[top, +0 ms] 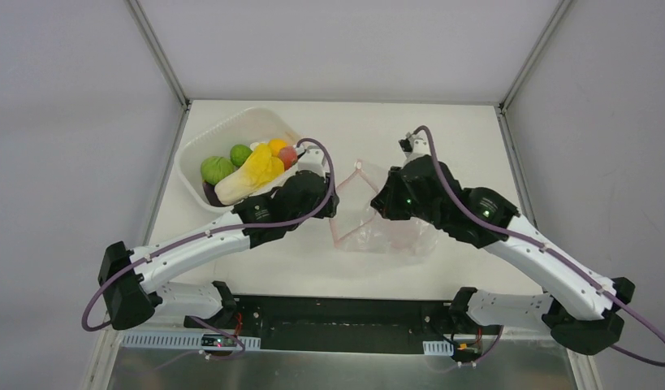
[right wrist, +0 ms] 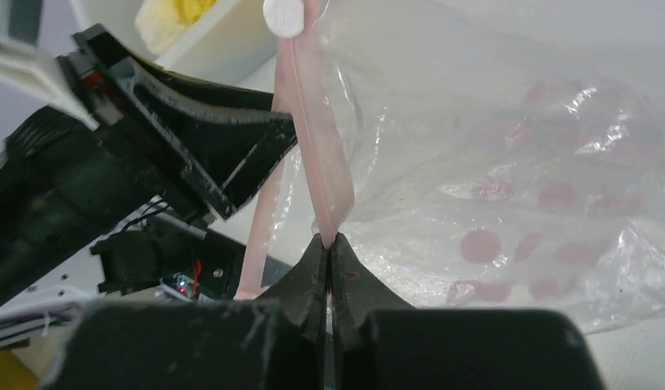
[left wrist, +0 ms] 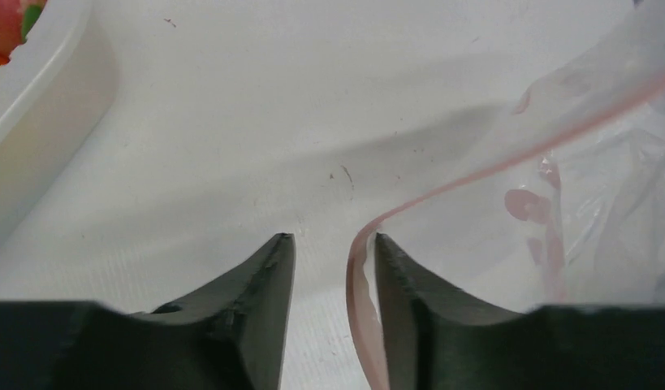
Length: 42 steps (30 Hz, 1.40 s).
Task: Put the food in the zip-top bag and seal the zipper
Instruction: Open the zipper of the food storage bag at the center of the board, then adjust the bin at the center of the board.
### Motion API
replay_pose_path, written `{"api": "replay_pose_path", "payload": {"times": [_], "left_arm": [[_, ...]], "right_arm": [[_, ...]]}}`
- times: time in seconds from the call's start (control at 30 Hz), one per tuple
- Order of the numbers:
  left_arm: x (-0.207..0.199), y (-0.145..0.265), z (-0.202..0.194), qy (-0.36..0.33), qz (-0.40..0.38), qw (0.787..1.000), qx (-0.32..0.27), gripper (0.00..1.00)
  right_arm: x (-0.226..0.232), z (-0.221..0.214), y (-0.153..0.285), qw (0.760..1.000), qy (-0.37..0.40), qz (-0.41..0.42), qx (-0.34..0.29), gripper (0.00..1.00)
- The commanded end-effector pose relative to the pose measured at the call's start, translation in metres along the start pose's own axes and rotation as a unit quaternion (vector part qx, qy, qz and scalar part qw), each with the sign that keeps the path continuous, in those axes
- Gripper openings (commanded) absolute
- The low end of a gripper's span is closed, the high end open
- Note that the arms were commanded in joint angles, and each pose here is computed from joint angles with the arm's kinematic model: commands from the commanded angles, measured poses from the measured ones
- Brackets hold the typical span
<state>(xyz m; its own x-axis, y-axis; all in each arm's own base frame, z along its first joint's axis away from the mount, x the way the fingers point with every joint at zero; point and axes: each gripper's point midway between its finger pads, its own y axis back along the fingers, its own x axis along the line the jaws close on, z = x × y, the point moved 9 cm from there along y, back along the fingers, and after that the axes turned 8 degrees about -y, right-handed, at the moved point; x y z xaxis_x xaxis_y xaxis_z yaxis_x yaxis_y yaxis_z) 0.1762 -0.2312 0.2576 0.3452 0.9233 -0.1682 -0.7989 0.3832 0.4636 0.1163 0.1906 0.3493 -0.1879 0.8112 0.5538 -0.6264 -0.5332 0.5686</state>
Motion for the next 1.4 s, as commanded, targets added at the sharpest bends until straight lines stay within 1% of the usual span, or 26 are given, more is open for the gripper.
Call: {"api": "replay_pose_path", "payload": {"times": [0.0,0.1,0.17,0.27,0.33,0.43,0.5,0.57,0.73,0.83,0.9,1.0,1.03,1.2,1.27,1.37], "left_arm": [[-0.010,0.000,0.020,-0.014,-0.028,0.999,0.008,0.50],[0.000,0.004,0.020,-0.020,-0.016,1.000,0.017,0.70],[0.010,0.010,0.021,-0.021,-0.012,1.000,0.014,0.81],[0.023,0.024,0.022,-0.029,-0.014,0.999,0.005,0.91],[0.032,0.033,0.023,-0.038,-0.006,0.999,0.002,0.94],[0.048,0.046,0.024,-0.054,0.032,0.998,-0.004,0.98],[0.061,0.053,0.023,-0.062,0.064,0.996,-0.004,0.99],[0.077,0.056,0.020,-0.065,0.095,0.993,0.010,0.99],[0.109,0.049,0.011,-0.054,0.143,0.988,0.037,0.99],[0.123,0.037,0.002,-0.052,0.159,0.984,0.053,0.99],[0.136,0.026,-0.003,-0.035,0.182,0.980,0.064,0.99],[0.147,0.013,-0.007,-0.026,0.189,0.978,0.081,0.99],[0.150,0.008,-0.010,-0.028,0.183,0.979,0.086,0.99],[0.149,-0.003,-0.015,-0.017,0.148,0.981,0.124,0.99],[0.142,-0.007,-0.020,-0.009,0.105,0.985,0.133,0.97],[0.127,-0.008,-0.028,0.012,0.024,0.988,0.150,0.89]], "right_arm": [[-0.001,0.007,-0.035,0.997,-0.001,-0.066,-0.051,0.00],[-0.005,0.007,-0.054,0.994,0.005,-0.086,-0.060,0.00],[-0.006,0.006,-0.063,0.994,0.003,-0.086,-0.066,0.00],[-0.010,0.007,-0.072,0.995,-0.011,-0.077,-0.069,0.00],[-0.016,0.006,-0.079,0.995,-0.022,-0.069,-0.063,0.00],[-0.022,0.008,-0.086,0.997,-0.043,-0.041,-0.055,0.00],[-0.025,0.006,-0.090,0.997,-0.055,-0.024,-0.041,0.00],[-0.029,0.003,-0.093,0.997,-0.063,-0.015,-0.030,0.00],[-0.034,-0.006,-0.097,0.998,-0.067,-0.005,-0.003,0.00],[-0.035,-0.012,-0.098,0.997,-0.070,0.006,0.012,0.00],[-0.036,-0.015,-0.100,0.997,-0.074,0.014,0.019,0.00],[-0.038,-0.018,-0.102,0.997,-0.076,0.017,0.028,0.01],[-0.037,-0.021,-0.100,0.996,-0.076,0.027,0.040,0.01],[-0.042,-0.023,-0.100,0.996,-0.075,0.025,0.045,0.01],[-0.044,-0.023,-0.099,0.996,-0.076,0.023,0.042,0.01],[-0.047,-0.023,-0.097,0.996,-0.078,0.020,0.037,0.01]]}}
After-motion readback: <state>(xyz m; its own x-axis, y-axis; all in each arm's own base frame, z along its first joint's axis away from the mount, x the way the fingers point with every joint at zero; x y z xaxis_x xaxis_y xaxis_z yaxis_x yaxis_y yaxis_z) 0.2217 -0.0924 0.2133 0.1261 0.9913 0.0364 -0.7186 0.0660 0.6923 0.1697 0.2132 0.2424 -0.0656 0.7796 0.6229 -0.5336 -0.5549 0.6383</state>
